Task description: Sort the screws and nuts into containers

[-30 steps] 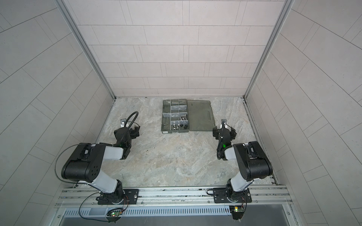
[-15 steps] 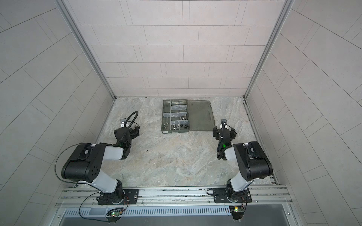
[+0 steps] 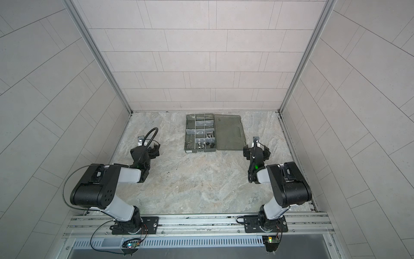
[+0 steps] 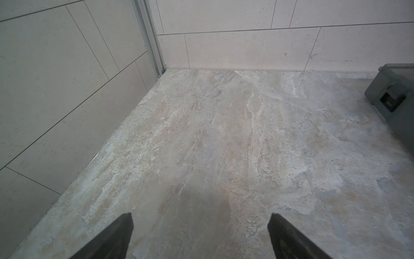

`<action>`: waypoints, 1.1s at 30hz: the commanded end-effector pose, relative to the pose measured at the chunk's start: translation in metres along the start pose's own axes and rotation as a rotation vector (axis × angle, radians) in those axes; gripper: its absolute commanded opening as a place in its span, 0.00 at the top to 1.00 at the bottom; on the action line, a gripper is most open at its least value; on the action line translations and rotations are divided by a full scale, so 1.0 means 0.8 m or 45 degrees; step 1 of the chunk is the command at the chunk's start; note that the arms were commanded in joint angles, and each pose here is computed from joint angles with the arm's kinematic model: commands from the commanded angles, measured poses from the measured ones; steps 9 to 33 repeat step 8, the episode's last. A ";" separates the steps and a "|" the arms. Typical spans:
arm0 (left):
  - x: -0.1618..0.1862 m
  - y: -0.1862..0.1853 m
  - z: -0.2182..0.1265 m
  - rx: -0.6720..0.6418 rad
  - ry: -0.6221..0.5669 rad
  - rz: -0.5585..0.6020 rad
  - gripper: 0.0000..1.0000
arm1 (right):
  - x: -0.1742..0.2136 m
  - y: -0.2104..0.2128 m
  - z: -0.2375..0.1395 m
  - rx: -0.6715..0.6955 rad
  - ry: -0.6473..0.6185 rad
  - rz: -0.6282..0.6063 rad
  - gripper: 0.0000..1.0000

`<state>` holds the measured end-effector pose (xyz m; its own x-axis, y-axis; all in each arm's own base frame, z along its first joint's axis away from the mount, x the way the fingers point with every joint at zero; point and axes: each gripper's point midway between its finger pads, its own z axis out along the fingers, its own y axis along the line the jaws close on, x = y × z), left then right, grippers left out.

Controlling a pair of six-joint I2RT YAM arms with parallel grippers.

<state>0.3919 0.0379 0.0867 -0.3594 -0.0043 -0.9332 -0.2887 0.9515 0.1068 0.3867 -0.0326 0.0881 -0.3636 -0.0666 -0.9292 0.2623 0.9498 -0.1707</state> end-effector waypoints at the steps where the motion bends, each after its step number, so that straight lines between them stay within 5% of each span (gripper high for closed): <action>1: -0.003 0.001 0.000 0.001 -0.021 -0.009 0.00 | -0.006 -0.002 0.001 0.005 -0.018 -0.010 0.01; 33: -0.003 0.002 0.000 -0.001 -0.021 -0.010 0.00 | -0.007 -0.002 0.001 0.006 -0.023 -0.009 0.01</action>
